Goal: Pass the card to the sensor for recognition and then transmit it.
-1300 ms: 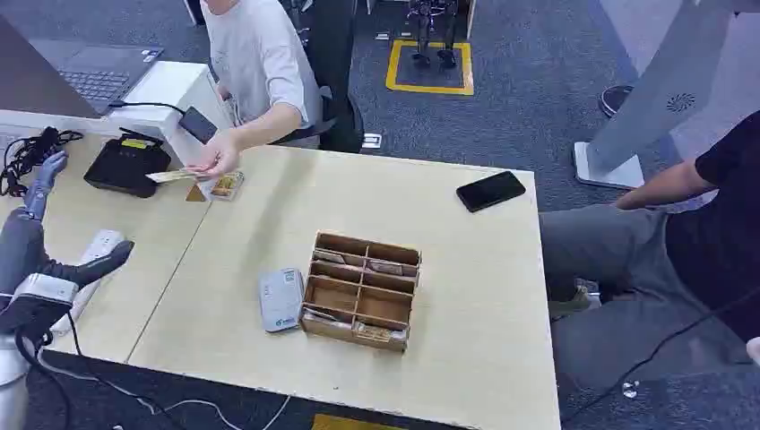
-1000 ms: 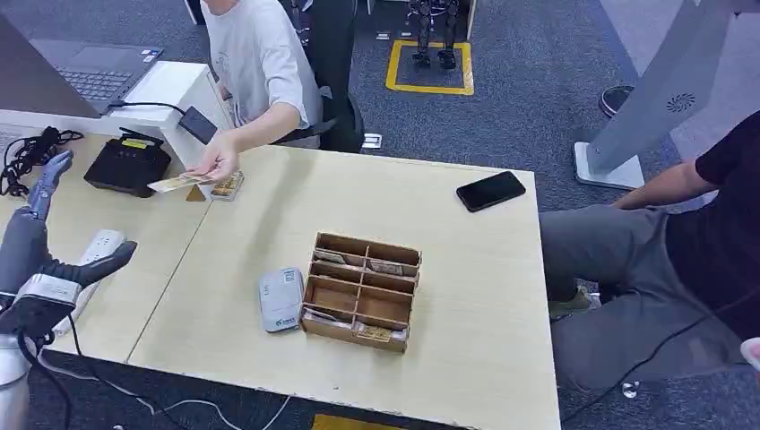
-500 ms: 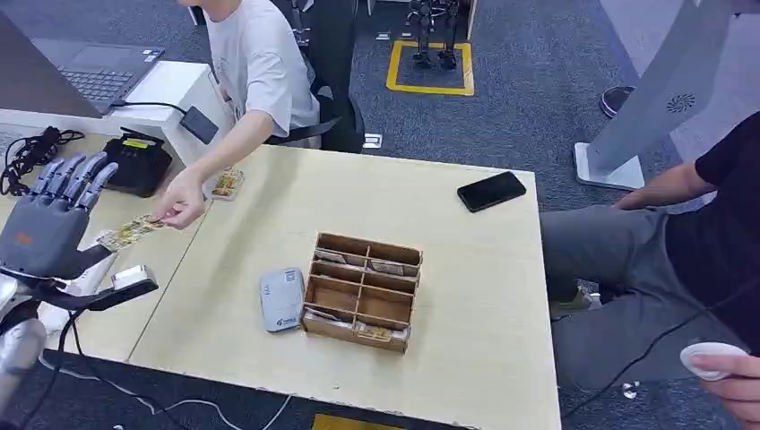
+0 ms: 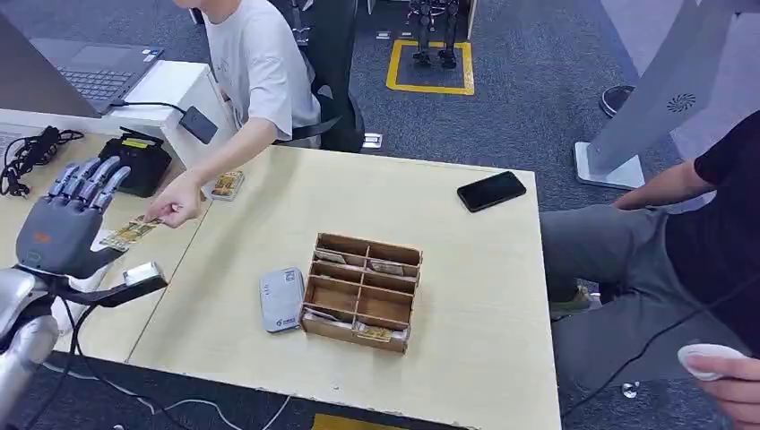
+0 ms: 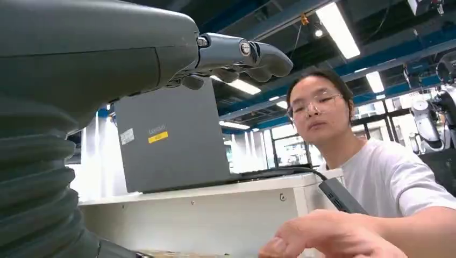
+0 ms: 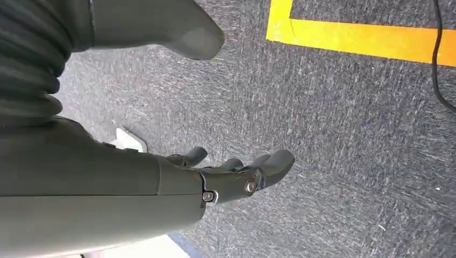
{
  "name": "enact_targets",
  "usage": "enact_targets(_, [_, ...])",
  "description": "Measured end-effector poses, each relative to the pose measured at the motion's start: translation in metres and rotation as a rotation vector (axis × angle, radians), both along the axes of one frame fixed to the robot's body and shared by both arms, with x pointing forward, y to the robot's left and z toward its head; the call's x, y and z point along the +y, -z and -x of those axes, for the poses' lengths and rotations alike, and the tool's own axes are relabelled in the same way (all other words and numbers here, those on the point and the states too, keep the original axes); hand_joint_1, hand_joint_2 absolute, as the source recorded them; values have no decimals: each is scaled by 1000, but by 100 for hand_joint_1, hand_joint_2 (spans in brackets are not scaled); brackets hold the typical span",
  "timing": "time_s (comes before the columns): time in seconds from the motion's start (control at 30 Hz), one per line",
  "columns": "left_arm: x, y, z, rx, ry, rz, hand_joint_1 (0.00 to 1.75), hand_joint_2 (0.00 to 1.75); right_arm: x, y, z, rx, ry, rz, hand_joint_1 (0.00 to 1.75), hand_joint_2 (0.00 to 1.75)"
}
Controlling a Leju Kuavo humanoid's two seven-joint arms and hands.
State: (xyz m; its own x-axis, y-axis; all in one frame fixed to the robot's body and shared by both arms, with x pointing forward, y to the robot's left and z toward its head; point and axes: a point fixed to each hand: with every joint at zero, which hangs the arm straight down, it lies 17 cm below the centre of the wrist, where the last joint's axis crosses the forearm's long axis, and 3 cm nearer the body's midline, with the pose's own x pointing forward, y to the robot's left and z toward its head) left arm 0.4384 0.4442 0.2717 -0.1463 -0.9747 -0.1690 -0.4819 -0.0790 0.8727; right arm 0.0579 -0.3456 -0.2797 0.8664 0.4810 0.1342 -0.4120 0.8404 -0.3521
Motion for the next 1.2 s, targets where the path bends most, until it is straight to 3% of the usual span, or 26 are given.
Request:
enact_targets(0.43, [0, 12, -2, 41, 6, 43, 2, 175, 1, 0, -1, -3, -10, 0, 0, 175])
enact_targets(0.47, [0, 13, -2, 47, 8, 48, 175, 175, 1, 0, -1, -3, -9, -1, 0, 175])
enact_targets(0.7, [0, 29, 0, 108, 16, 77, 175, 175, 1, 0, 0, 1, -10, 1, 0, 175])
enact_targets(1.2, [0, 31, 1, 113, 17, 84, 175, 175, 1, 0, -2, -3, -26, 5, 0, 175])
